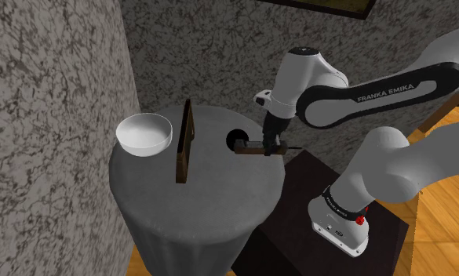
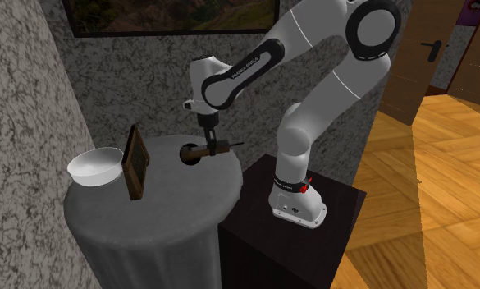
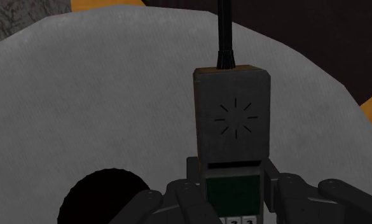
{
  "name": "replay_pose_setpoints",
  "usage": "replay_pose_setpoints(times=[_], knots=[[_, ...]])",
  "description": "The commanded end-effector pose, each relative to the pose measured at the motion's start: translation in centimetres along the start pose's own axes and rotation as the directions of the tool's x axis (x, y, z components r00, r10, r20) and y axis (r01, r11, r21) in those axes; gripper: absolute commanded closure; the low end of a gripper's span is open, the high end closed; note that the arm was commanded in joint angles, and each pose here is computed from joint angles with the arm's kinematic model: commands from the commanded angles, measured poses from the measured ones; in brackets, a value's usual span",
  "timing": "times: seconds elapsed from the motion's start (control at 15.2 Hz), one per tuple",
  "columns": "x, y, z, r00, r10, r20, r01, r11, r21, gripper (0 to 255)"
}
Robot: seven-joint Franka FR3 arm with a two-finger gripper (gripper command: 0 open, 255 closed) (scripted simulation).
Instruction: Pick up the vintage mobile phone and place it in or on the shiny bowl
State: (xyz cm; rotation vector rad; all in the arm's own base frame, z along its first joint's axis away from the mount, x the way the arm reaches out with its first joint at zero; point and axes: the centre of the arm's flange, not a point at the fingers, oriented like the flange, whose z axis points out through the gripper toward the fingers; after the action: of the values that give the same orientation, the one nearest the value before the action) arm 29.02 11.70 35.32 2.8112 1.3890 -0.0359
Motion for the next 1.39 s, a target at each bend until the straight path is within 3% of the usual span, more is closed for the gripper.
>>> replay_pose_setpoints(times=[0.0,0.4,1.32], knots=[[0.0,0.0,-1.0,1.000,0.000,0.000,0.000,1.000,0.000,255],[0.0,0.0,-4.0,1.000,0.000,0.000,0.000,1.000,0.000,255],[17.9,4.4,-4.4,1.000,0.000,0.000,0.000,1.000,0.000,255]])
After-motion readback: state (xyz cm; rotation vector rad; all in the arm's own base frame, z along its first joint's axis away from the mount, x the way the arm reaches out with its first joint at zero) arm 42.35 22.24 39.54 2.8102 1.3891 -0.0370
